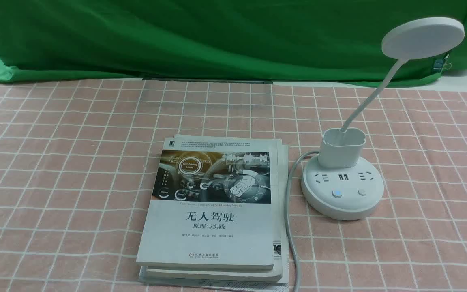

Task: Turn on the table lamp on the pink coffee tablecloth with your hand.
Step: 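Press the button on the base of the white desk lamp with the right gripper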

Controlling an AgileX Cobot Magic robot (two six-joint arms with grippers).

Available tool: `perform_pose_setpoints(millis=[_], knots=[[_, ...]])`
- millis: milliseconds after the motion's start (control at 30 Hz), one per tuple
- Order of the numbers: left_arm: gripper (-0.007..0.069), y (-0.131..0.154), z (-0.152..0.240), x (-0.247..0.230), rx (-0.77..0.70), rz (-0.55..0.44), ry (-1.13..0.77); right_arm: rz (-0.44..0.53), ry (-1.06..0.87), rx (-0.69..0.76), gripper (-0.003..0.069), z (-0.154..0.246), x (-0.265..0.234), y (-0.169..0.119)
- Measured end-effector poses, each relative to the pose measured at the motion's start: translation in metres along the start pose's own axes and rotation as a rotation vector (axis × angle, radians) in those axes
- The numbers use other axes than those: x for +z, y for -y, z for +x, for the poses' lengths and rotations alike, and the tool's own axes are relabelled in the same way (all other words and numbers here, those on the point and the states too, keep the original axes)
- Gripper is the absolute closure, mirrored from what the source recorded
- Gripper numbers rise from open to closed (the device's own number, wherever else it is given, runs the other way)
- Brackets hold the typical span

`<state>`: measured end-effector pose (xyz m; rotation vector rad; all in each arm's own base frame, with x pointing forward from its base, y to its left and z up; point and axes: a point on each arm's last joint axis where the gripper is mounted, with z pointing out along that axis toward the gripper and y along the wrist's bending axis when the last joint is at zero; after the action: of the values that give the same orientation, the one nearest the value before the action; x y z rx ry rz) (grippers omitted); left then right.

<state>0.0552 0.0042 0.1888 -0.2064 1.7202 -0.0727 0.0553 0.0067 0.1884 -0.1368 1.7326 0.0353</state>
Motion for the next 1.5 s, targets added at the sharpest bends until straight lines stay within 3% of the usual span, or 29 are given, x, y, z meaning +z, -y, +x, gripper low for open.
perform_pose_setpoints(millis=[1167,1267,1500], knots=[[0.0606,0.0,0.0,0.0,0.001,0.0,0.0,0.005,0.032,0.005,0.0415,-0.003,0.0,0.001],[0.0606,0.0,0.0,0.0,0.001,0.0,0.0,0.01,0.063,0.05,0.0415,-0.006,0.0,0.001],[0.0606,0.0,0.0,0.0,-0.001,0.0,0.0,-0.001,0.256,0.355,0.0415,-0.023,-0.003,0.004]])
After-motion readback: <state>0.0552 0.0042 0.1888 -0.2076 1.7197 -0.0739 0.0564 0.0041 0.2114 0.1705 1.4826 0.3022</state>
